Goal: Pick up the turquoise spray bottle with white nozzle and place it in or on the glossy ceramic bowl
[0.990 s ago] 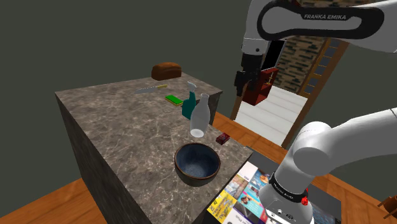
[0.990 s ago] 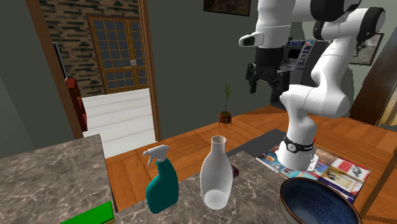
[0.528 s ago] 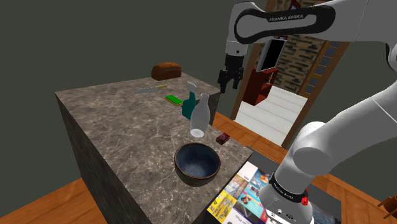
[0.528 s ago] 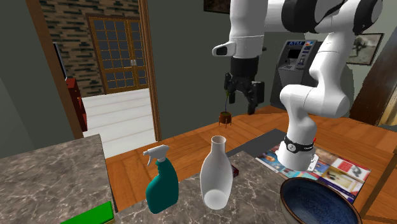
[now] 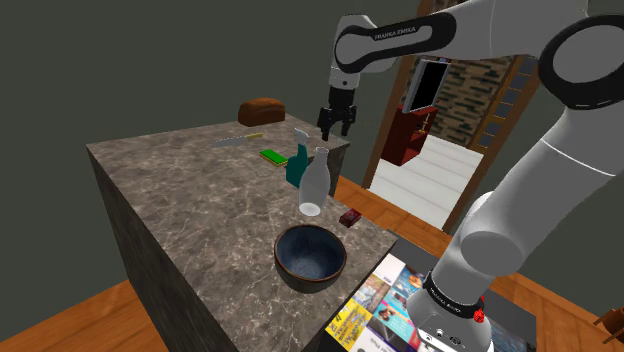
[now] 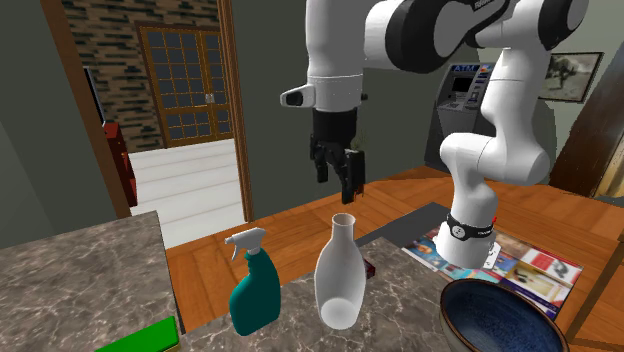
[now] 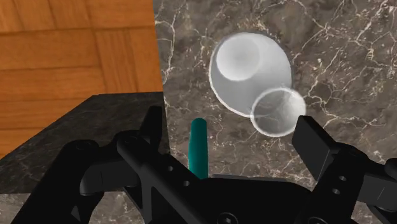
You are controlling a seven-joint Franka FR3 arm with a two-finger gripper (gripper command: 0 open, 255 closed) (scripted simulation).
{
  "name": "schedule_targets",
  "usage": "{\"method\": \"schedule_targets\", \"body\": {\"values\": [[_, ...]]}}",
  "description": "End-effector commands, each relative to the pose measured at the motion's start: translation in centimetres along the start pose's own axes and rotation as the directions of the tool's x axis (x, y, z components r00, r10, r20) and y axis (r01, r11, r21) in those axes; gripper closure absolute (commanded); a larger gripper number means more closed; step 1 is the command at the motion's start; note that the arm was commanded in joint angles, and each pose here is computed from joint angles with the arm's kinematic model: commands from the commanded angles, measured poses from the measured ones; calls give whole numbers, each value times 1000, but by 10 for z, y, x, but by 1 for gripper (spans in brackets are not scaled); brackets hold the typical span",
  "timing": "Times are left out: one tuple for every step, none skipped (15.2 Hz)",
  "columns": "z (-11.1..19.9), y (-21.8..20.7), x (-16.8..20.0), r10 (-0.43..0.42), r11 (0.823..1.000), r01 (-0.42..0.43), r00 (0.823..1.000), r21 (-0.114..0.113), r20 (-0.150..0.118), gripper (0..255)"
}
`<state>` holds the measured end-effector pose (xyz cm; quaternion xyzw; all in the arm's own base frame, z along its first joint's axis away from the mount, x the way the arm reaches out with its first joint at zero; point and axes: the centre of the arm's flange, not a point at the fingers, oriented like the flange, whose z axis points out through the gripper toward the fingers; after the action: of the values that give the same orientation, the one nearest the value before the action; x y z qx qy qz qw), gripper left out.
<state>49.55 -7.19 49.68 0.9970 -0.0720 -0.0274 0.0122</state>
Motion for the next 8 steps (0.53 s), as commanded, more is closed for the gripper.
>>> {"method": "schedule_targets", "body": {"values": [[6,6,24,1,1000,-1,1000,5,-8,0],[8,7,37,2,1000,-1,1000,7,-11,0],[11,8,49,2,1000,-2,1000,10,-15,0],[13,9,61,3,1000,-2,1000,13,-19,0],[16,10,74,3,1000,-3,1000,15,-23,0],[18,12,86,4,1000,-3,1000,18,-27,0],[21,13,98,4,1000,-4,1000,20,-30,0],[23,14,111,5,1000,-4,999,23,-34,0]]}}
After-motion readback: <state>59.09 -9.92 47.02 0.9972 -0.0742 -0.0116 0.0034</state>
